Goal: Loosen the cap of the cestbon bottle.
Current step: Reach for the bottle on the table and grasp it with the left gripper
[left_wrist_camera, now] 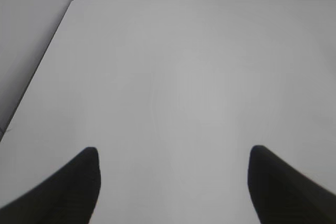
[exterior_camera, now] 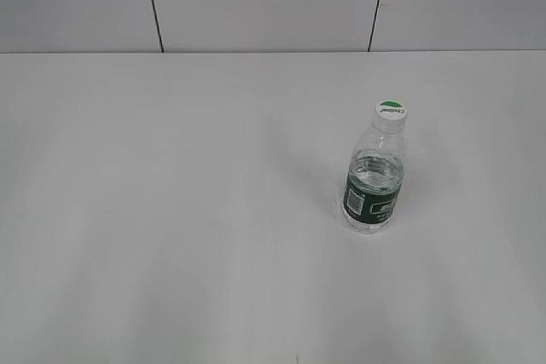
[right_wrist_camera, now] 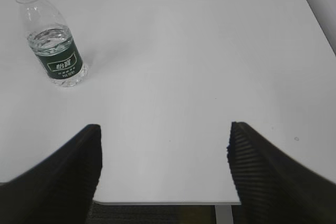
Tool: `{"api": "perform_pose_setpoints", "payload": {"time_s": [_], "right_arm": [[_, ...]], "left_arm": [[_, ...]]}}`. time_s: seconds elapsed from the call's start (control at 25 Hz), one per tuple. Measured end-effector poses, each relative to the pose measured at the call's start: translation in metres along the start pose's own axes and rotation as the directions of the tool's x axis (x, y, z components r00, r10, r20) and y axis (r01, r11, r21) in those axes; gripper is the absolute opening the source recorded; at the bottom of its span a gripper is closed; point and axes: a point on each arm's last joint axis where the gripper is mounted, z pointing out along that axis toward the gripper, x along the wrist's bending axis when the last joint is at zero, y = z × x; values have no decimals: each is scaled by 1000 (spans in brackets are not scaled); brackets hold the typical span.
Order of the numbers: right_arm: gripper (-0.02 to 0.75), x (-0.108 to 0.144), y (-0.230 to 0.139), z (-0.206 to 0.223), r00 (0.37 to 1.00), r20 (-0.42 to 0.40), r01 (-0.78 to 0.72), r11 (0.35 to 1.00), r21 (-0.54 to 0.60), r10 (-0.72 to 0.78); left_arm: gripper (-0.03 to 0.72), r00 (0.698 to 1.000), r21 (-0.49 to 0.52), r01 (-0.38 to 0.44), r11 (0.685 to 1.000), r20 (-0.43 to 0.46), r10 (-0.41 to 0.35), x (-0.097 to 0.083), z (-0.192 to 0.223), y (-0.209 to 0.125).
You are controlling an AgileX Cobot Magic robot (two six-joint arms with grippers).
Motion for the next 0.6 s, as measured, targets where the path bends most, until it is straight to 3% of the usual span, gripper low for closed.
{"api": "perform_pose_setpoints", "payload": {"time_s": [0.6], "right_arm": [[569,0,0,0,1000,0,0,1000,0,0]], "left_arm": [[527,1000,0,-4,1000,-3,4,1,0,0]]}}
